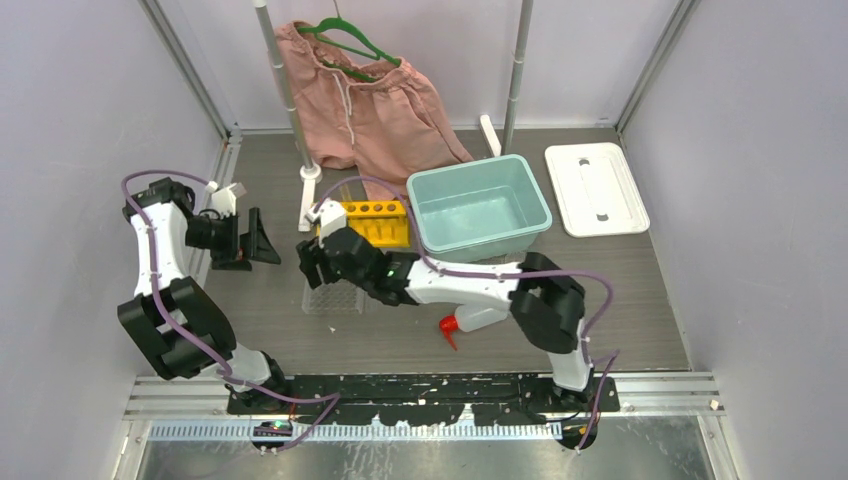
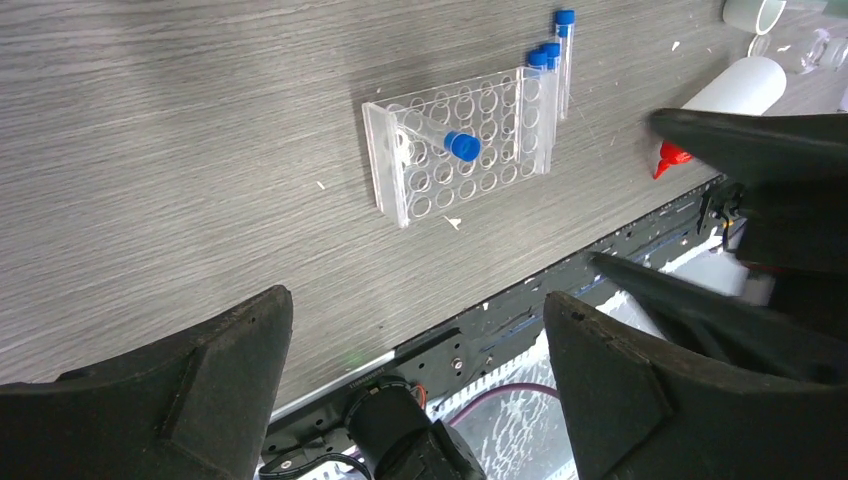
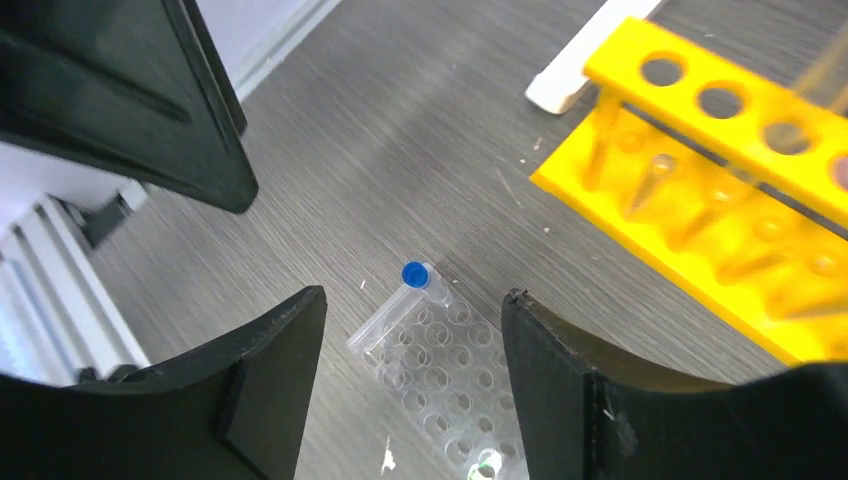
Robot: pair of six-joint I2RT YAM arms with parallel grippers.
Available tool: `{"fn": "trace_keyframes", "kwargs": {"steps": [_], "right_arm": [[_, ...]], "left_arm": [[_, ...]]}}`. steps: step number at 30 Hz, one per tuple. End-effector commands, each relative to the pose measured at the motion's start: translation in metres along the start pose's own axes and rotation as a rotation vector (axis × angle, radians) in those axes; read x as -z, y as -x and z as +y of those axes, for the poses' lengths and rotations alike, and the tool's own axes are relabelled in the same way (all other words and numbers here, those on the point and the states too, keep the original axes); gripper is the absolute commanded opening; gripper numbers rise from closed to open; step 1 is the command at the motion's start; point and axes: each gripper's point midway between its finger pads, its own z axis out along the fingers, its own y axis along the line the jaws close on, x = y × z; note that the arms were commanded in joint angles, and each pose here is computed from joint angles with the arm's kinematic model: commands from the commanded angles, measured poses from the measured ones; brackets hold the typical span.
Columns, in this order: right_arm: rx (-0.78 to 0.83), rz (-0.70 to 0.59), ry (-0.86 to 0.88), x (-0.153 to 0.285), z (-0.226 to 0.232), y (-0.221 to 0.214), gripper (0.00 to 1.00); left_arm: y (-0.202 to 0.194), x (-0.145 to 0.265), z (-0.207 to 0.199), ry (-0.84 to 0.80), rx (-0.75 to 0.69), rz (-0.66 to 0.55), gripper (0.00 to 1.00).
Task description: Organize the chemistry lab equipment
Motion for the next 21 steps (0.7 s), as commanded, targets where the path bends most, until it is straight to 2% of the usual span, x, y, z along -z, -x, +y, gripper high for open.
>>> {"fn": "trace_keyframes", "kwargs": {"steps": [1, 5, 9, 14, 21], "right_arm": [[-0.198, 0.026, -0.151, 0.044, -0.032, 0.035, 0.70], [-0.298, 0.157, -0.295, 0.059, -0.074, 0.001, 0.58], [-0.360, 0.260, -0.354, 0.065, -0.094, -0.037, 0.48], [-0.361, 0.361, -0.405, 0.064, -0.105, -0.080, 0.43], [-0.368, 0.418, -0.435, 0.053, -0.115, -0.107, 0.42]], "left_arm": [[0.008, 0.014, -0.013, -0.016, -0.033, -0.058, 0.96], [0.007, 0.015, -0.015, -0.018, -0.030, -0.059, 0.97], [0.007, 0.016, -0.016, -0.018, -0.031, -0.059, 0.97], [0.007, 0.017, -0.017, -0.015, -0.035, -0.064, 0.97], [0.007, 0.016, -0.016, -0.015, -0.029, -0.060, 0.97]]}}
